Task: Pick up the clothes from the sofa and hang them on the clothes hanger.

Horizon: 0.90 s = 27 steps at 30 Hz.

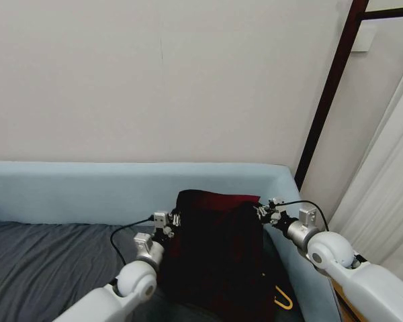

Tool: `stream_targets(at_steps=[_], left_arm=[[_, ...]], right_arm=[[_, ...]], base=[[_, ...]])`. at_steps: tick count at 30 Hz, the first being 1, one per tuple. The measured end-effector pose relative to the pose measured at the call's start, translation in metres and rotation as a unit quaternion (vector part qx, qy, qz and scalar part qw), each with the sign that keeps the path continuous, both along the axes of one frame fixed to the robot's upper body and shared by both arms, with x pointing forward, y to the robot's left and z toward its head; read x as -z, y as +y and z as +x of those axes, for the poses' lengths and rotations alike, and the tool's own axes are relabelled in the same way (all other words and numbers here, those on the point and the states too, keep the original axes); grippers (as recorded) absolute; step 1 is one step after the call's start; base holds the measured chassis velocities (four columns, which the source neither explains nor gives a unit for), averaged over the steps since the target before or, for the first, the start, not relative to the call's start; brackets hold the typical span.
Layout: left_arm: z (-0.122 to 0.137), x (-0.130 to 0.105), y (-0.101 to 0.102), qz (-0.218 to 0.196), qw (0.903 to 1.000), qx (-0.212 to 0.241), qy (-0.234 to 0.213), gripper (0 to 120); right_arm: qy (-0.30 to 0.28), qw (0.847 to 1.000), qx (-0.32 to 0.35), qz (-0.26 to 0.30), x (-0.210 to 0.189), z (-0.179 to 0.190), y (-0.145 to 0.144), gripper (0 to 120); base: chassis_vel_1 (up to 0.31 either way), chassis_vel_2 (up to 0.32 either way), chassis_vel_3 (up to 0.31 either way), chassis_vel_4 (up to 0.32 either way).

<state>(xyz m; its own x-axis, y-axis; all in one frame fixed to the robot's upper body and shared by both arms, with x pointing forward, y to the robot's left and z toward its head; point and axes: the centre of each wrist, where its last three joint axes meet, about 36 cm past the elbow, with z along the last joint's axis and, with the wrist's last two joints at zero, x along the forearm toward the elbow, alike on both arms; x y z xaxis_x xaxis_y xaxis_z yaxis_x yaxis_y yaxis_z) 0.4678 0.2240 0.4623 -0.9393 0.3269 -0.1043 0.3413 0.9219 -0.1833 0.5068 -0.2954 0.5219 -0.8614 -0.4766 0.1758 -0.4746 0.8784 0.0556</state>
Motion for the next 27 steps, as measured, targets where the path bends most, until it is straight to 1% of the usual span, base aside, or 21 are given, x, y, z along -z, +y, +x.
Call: stream_targets(at_steps=[1,2,3,4,6,7,9,11,12,14,16,17,20,21,22,24,26,27], left_arm=[[-0.002,-0.008,0.003,-0.001,1.0000,0.003,-0.004,0],[-0.005,-0.025,0.011,-0.003,0.9998,0.008,-0.015,0],[-0.005,-0.025,0.011,-0.003,0.9998,0.008,-0.015,0],[-0.008,-0.035,0.015,-0.004,0.9997,0.012,-0.022,0],[-0.014,-0.066,0.033,-0.003,0.9992,0.011,-0.038,0],[-0.014,-0.066,0.033,-0.003,0.9992,0.011,-0.038,0],[-0.020,-0.089,0.047,-0.004,0.9987,0.010,-0.049,0],[-0.027,-0.114,0.056,-0.015,0.9984,0.015,-0.053,0],[-0.027,-0.114,0.056,-0.015,0.9984,0.015,-0.053,0],[-0.039,-0.139,0.061,-0.020,0.9976,0.029,-0.060,0],[-0.052,-0.156,0.063,-0.012,0.9965,0.044,-0.070,0],[-0.052,-0.156,0.063,-0.012,0.9965,0.044,-0.070,0],[-0.075,-0.179,0.061,0.002,0.9944,0.069,-0.080,0],[-0.081,-0.186,0.062,0.005,0.9936,0.072,-0.087,0],[-0.081,-0.186,0.062,0.005,0.9936,0.072,-0.087,0],[-0.092,-0.203,0.065,0.011,0.9915,0.075,-0.106,0],[-0.097,-0.217,0.069,0.014,0.9905,0.073,-0.115,0],[-0.097,-0.217,0.069,0.014,0.9905,0.073,-0.115,0]], right_arm=[[-0.004,1.000,-0.002,0.001,-0.006,-0.002,0.000,0],[-0.012,1.000,-0.008,0.002,-0.019,-0.006,0.000,0],[-0.012,1.000,-0.008,0.002,-0.019,-0.006,0.000,0],[-0.018,1.000,-0.011,0.004,-0.029,-0.010,0.001,0],[-0.035,0.999,-0.016,0.015,-0.062,-0.022,0.005,0],[-0.035,0.999,-0.016,0.015,-0.062,-0.022,0.005,0],[-0.047,0.999,-0.015,0.021,-0.088,-0.032,0.005,0],[-0.056,0.998,-0.012,0.025,-0.110,-0.043,0.000,0],[-0.056,0.998,-0.012,0.025,-0.110,-0.043,0.000,0],[-0.063,0.998,-0.009,0.030,-0.130,-0.054,-0.006,0],[-0.066,0.997,-0.007,0.033,-0.147,-0.066,-0.012,0],[-0.066,0.997,-0.007,0.033,-0.147,-0.066,-0.012,0],[-0.076,0.997,-0.005,0.034,-0.184,-0.092,-0.018,0],[-0.080,0.996,-0.004,0.034,-0.195,-0.100,-0.018,0],[-0.080,0.996,-0.004,0.034,-0.195,-0.100,-0.018,0],[-0.092,0.995,-0.005,0.028,-0.213,-0.115,-0.014,0],[-0.102,0.995,-0.007,0.022,-0.227,-0.125,-0.011,0],[-0.102,0.995,-0.007,0.022,-0.227,-0.125,-0.011,0]], base=[[0.000,0.000,0.000,0.000],[0.000,0.000,0.000,0.000],[0.000,0.000,0.000,0.000],[0.000,0.000,0.000,0.000],[0.000,0.000,0.000,0.000],[0.000,0.000,0.000,0.000],[0.000,0.000,0.000,0.000],[0.000,0.000,0.000,0.000],[0.000,0.000,0.000,0.000],[0.000,0.000,0.000,0.000],[0.000,0.000,0.000,0.000],[0.000,0.000,0.000,0.000],[0.000,0.000,0.000,0.000],[0.000,0.000,0.000,0.000],[0.000,0.000,0.000,0.000],[0.000,0.000,0.000,0.000],[0.000,0.000,0.000,0.000],[0.000,0.000,0.000,0.000]])
